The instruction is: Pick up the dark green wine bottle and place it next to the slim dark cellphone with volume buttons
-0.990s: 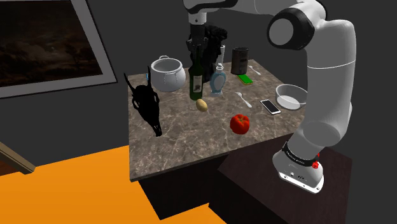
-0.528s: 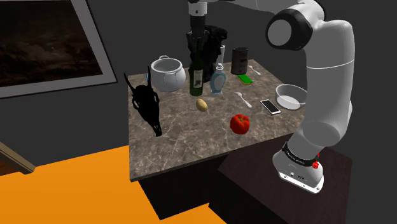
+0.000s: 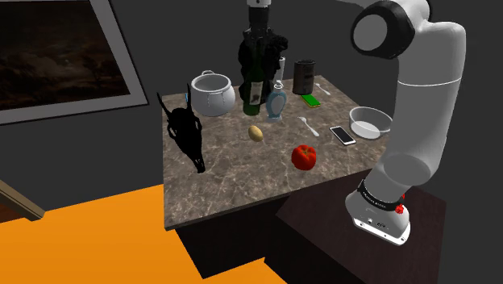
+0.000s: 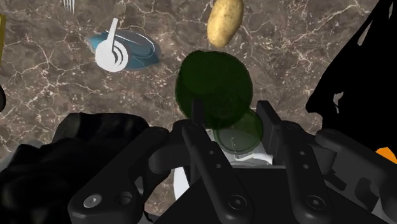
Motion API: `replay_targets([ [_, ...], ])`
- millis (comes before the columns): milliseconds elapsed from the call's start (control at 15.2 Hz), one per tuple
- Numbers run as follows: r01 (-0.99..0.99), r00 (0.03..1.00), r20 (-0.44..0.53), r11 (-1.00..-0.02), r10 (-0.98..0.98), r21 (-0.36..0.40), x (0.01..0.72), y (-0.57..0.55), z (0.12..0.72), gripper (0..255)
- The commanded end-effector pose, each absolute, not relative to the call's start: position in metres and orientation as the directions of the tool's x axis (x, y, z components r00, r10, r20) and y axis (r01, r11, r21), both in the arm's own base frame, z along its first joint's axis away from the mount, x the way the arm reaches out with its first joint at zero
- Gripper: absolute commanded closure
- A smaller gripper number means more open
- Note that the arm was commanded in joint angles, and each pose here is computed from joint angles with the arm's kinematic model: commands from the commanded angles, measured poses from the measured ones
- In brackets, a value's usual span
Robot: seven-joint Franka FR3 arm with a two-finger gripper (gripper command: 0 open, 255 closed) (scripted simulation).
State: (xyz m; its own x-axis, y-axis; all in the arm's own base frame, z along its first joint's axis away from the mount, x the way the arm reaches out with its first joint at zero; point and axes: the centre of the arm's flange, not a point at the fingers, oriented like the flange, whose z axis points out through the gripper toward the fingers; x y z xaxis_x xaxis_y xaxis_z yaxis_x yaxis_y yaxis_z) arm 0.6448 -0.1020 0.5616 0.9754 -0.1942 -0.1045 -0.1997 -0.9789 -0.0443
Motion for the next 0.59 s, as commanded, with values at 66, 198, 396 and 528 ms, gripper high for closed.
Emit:
replay_targets([
  [66,-0.199,0.975,-0.104,-0.979,-0.194,-0.045,0.609,-0.107,0.581,255],
  [198,-0.199,0.975,-0.104,-0.979,-0.194,-0.045,0.587,-0.112,0.594,255],
  [396,-0.199,0.975,-0.104,-0.979,-0.194,-0.045,0.553,-0.118,0.615,255],
  [528,-0.199,0.975,-0.104,-0.979,-0.194,-0.045,0.531,-0.122,0.628,255],
])
